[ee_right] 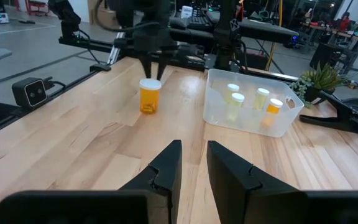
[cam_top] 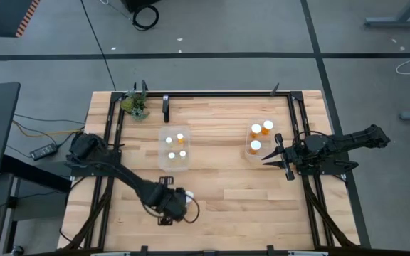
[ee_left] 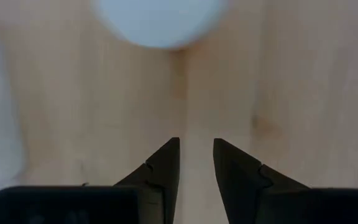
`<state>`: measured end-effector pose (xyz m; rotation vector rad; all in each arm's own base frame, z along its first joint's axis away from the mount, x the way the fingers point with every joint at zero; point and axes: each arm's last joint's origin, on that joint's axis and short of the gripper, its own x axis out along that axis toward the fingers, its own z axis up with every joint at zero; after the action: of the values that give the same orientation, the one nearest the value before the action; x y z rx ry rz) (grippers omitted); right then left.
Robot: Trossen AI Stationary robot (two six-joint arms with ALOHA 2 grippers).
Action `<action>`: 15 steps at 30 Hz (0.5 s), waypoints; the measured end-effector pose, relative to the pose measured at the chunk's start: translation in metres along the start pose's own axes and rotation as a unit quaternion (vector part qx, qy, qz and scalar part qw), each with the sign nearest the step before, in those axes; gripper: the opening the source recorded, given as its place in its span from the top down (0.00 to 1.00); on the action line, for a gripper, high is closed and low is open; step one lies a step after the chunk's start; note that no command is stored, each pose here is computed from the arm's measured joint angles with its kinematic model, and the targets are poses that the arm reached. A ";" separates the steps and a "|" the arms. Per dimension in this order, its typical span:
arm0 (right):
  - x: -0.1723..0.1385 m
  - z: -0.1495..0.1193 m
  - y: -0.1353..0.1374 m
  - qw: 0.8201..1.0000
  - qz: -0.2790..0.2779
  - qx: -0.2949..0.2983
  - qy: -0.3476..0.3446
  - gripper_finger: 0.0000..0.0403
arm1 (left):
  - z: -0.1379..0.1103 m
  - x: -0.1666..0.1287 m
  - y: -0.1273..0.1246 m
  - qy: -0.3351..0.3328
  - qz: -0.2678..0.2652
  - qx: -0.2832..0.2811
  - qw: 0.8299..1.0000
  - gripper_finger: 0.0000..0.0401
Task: Pick and place medicine bottles into bin by pill shape (circle, oval)
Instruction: Put the large orange pill bottle into the right transparent bin
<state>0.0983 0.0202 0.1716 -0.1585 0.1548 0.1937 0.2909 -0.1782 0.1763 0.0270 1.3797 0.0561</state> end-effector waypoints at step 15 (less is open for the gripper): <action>0.000 0.000 0.000 0.994 0.000 -0.111 0.000 0.79 | 0.003 0.022 0.001 -0.089 0.024 -0.052 0.994 0.77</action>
<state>0.0983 0.0202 0.1717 -0.3807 0.1323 0.2103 0.2978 -0.1758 0.1551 -0.0211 1.1956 0.1613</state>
